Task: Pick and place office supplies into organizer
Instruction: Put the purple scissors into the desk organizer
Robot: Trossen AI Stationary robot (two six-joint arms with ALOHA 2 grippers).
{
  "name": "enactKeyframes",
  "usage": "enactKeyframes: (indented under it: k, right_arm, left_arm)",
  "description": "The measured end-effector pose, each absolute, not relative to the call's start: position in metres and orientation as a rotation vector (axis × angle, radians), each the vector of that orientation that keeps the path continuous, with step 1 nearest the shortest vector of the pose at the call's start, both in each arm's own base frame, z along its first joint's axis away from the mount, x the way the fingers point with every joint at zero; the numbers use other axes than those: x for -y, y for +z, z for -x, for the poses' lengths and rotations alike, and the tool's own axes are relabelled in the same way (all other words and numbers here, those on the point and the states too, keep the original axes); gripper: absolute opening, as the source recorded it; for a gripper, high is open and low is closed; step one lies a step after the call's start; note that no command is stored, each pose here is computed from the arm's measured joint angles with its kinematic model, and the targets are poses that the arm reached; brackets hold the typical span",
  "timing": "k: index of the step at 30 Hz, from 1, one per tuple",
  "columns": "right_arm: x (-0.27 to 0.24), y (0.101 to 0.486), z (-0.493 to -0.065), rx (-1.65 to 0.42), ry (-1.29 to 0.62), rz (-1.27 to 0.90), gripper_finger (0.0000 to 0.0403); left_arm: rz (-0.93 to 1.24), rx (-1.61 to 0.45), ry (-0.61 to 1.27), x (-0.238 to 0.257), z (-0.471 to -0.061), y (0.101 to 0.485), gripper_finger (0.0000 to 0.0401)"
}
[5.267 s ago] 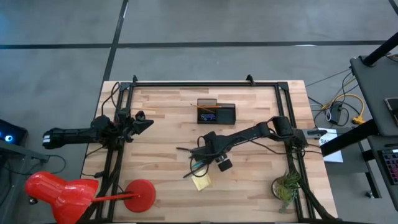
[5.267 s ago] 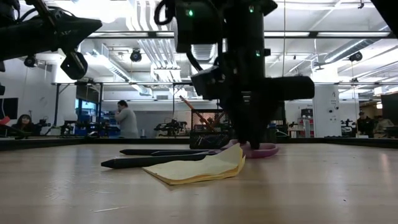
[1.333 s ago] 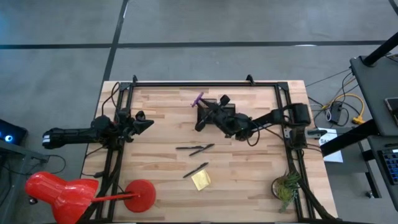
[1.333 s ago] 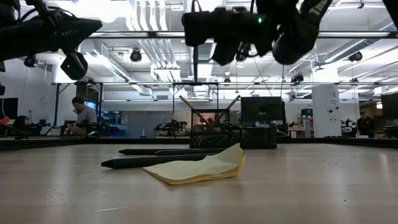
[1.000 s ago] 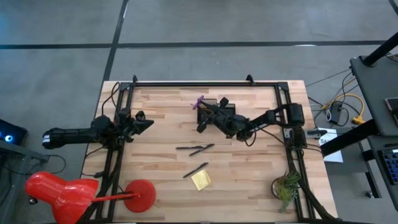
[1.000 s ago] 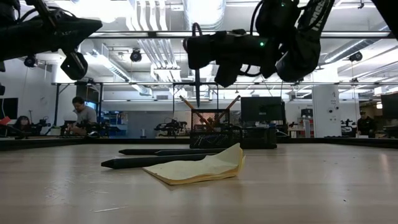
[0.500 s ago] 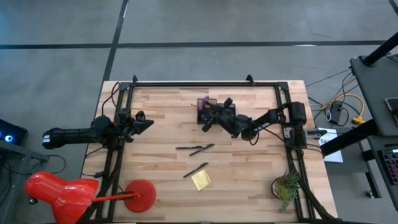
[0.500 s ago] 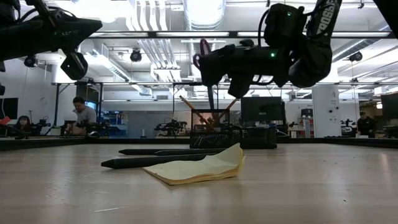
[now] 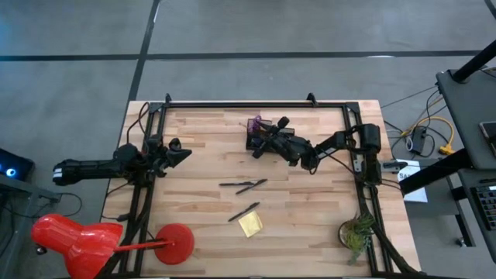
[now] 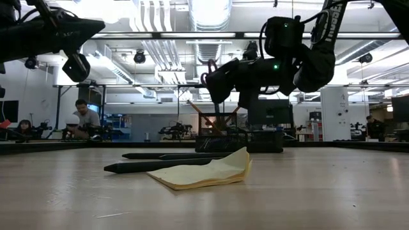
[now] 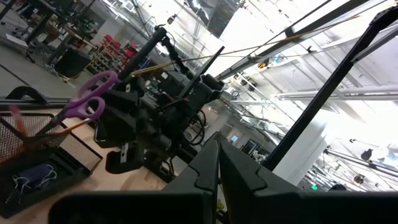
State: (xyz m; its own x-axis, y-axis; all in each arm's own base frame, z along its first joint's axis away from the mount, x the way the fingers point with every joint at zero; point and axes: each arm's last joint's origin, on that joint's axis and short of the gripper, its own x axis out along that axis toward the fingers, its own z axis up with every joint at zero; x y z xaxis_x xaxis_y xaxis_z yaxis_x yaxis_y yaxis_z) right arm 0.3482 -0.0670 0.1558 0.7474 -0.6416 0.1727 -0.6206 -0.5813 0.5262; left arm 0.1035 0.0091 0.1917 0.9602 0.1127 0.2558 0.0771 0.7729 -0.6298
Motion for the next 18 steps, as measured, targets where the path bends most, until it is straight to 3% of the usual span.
enactKeyframes:
  k: [18]
  right_arm:
    - [0.0712,0.1578,-0.3494,0.97,-0.071,-2.383,0.0118]
  left_arm:
    - [0.69,0.287,0.02,-0.0091,-0.1036,0.1916,0.0]
